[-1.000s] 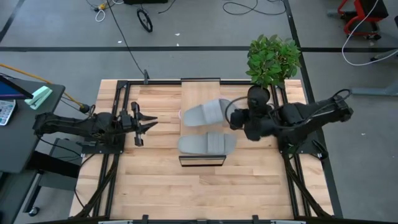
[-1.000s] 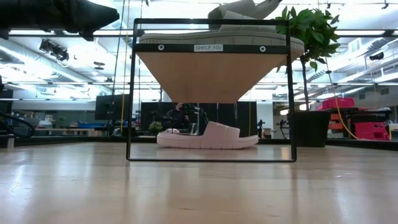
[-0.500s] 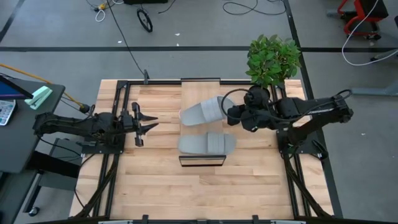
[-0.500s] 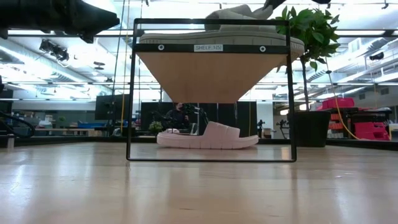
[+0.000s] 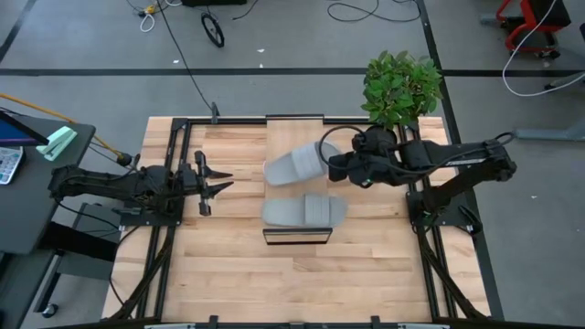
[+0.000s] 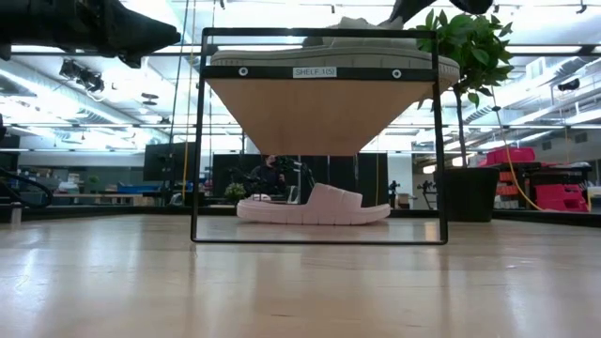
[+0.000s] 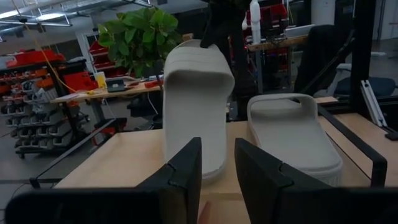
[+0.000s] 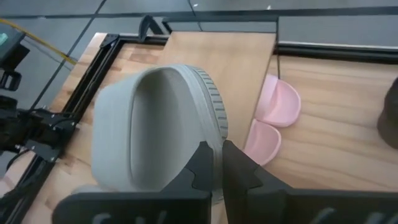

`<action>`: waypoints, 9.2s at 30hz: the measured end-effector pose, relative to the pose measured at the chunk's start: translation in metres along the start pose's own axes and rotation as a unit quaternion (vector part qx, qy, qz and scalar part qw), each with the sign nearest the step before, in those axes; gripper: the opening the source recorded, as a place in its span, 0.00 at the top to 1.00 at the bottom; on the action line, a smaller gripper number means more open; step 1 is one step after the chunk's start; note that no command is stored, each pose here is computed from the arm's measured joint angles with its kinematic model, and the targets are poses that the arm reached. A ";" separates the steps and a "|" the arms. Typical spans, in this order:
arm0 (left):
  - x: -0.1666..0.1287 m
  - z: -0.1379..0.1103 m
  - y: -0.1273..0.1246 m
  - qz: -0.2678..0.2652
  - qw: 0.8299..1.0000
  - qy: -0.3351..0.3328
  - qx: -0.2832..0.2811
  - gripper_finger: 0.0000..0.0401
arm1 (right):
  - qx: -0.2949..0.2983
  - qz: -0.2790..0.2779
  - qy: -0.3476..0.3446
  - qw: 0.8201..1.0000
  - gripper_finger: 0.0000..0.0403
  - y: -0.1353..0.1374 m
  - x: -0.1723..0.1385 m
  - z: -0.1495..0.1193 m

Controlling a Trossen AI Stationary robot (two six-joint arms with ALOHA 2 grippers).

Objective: Pick and place slides into the shelf
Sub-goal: Put the gray slipper on the shelf, then put the bottom pink slipper on the shelf

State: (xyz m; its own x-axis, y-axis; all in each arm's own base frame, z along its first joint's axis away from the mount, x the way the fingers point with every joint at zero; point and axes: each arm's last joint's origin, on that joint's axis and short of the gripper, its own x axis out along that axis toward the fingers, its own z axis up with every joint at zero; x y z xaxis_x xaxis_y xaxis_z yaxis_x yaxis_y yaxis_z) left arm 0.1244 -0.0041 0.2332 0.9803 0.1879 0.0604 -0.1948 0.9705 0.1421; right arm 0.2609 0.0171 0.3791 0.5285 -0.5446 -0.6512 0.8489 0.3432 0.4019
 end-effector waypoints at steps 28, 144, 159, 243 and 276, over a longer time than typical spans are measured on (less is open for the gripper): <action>0.000 -0.001 0.000 -0.001 1.000 0.007 0.005 0.79 | 0.010 0.012 0.031 0.999 0.97 0.012 0.016 -0.006; 0.000 -0.004 0.002 0.006 1.000 0.019 0.008 0.81 | 0.003 -0.088 0.131 0.987 0.89 -0.016 0.049 -0.043; 0.000 -0.004 0.002 0.006 1.000 0.019 0.009 0.80 | -0.016 -0.095 0.138 0.986 0.77 -0.018 0.048 -0.044; 0.037 -0.062 0.059 0.227 0.940 0.181 -0.181 0.78 | -0.091 -0.022 0.015 0.995 0.79 -0.172 -0.028 -0.123; 0.059 -0.144 0.118 0.052 0.876 0.207 -0.432 0.45 | -0.025 0.028 0.010 0.999 0.79 -0.160 -0.026 -0.127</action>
State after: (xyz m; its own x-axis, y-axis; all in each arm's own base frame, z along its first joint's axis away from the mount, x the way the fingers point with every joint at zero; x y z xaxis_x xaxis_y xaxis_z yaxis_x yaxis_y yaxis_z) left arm 0.1643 0.1432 0.1111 0.9207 0.1478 -0.3612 -0.3632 0.6630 -0.6546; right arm 0.1107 0.0740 0.2503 0.5743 -0.5081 -0.6419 0.8167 0.4099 0.4062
